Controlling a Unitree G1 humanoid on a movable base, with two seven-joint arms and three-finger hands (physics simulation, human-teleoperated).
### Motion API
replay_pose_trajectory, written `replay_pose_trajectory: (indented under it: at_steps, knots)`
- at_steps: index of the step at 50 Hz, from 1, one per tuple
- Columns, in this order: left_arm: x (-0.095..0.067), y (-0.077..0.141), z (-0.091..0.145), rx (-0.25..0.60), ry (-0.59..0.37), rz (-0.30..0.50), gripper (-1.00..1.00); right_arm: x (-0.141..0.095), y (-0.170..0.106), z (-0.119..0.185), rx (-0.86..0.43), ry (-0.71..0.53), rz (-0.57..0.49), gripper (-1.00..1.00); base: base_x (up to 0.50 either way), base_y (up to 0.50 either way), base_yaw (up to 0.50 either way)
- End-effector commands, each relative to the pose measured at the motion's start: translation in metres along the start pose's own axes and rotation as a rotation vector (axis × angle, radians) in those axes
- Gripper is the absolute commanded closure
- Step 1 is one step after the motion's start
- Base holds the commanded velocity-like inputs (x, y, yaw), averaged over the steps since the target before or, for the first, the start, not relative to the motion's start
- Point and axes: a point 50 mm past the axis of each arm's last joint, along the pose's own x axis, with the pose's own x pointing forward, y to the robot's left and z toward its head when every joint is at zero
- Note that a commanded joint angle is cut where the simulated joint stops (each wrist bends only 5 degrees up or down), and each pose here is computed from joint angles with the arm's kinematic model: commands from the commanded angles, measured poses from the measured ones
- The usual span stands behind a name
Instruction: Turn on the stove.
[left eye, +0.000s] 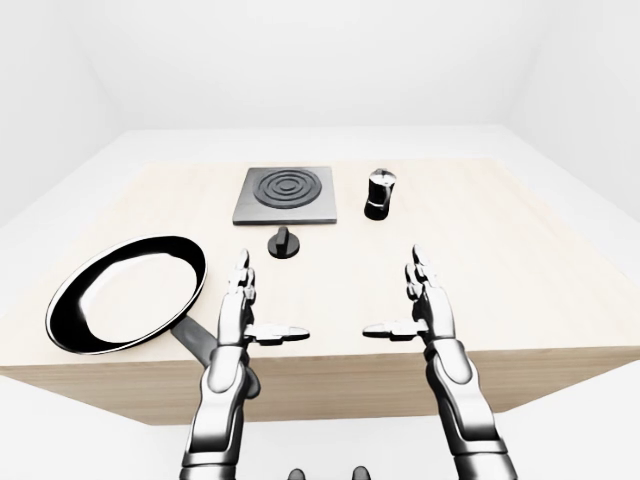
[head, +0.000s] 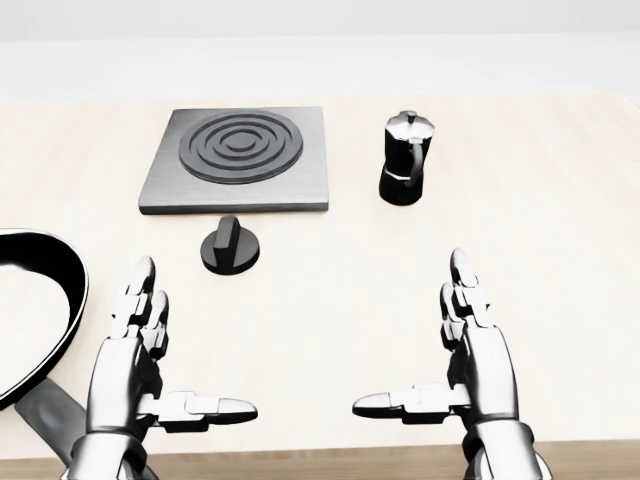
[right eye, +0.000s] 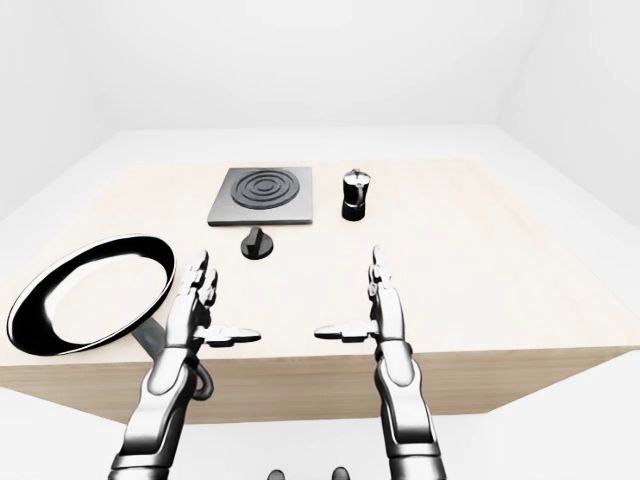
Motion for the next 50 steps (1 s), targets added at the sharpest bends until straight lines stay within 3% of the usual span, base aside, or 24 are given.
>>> replay_pose_trajectory:
  at_steps: [1,39,50]
  knots:
    - [0.0008,0.0069,-0.0014,-0.003,0.004,-0.003,-1.0,0.0016,-0.0083,-0.0014,0.008,0.003,-0.009,-1.0,0.0,0.0,0.0]
    - [0.0017,0.0066,-0.0042,0.001,0.015,-0.004,-1.0,0.0028,-0.0088,-0.0043,0.002,0.016,-0.019,-1.0,0.0,0.0,0.0]
    - [0.0014,0.0063,-0.0031,0.002,0.019,-0.003,-1.0,0.0031,-0.009,-0.0045,0.003,0.016,-0.019,-1.0,0.2,0.0,0.0]
